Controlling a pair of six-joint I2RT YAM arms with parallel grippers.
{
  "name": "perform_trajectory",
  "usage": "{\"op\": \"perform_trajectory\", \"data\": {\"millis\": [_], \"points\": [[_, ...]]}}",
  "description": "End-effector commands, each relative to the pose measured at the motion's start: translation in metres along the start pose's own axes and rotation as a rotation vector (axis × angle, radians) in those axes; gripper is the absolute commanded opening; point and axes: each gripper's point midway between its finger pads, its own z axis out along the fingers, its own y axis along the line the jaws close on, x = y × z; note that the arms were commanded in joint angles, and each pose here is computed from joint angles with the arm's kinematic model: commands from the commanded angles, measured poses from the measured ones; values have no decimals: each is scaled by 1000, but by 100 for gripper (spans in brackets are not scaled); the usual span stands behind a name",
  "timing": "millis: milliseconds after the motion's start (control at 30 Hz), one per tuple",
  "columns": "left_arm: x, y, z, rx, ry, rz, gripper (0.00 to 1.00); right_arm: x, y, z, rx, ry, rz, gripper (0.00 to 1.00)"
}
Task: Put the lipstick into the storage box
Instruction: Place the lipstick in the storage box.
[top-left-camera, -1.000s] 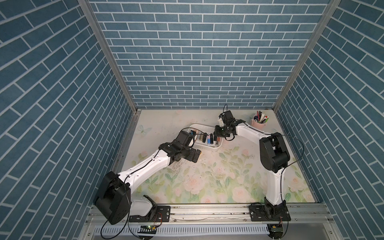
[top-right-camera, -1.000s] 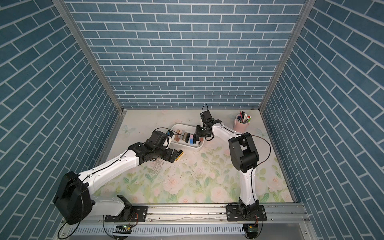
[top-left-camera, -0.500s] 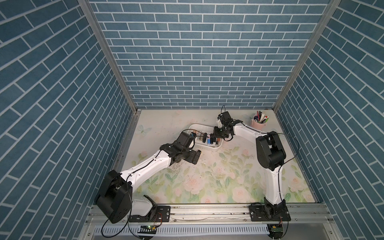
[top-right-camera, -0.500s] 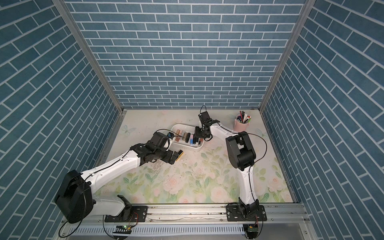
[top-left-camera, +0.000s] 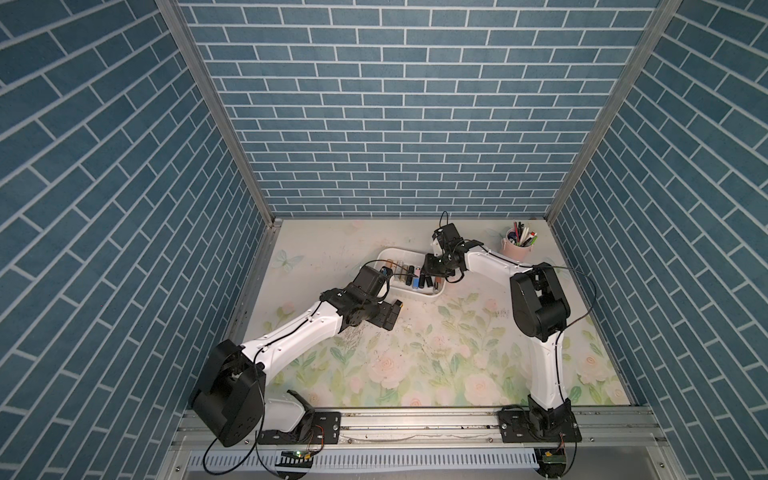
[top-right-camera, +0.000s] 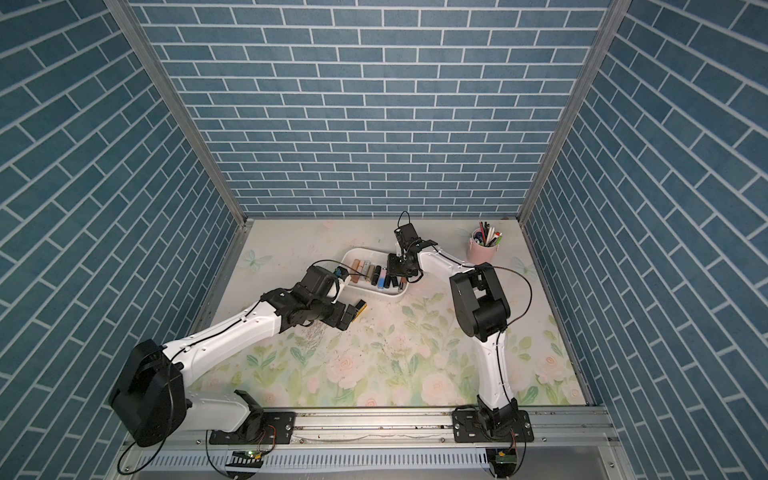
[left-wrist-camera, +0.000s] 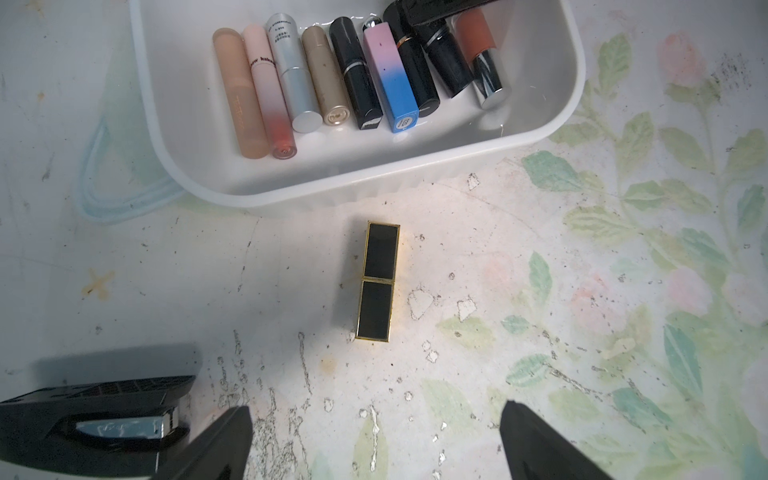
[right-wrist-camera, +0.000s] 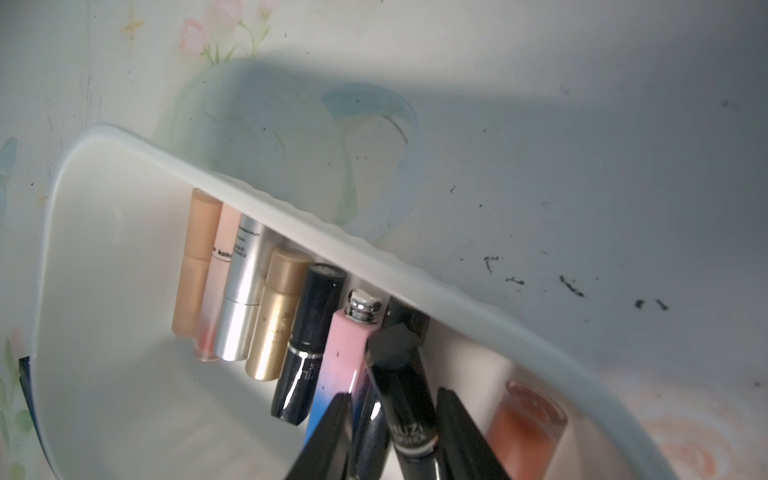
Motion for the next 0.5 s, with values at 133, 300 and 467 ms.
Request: {"op": "perform_trajectory", "data": {"millis": [133, 300, 467], "points": [[6, 0, 6, -4, 21, 14, 99, -4, 9, -10, -13, -12, -31, 48], [6, 0, 8, -2, 22, 10, 99, -6, 24, -23, -81, -28, -22, 53], [8, 1, 10, -6, 30, 10, 99, -14, 40, -51, -145, -85, -5, 57]]}}
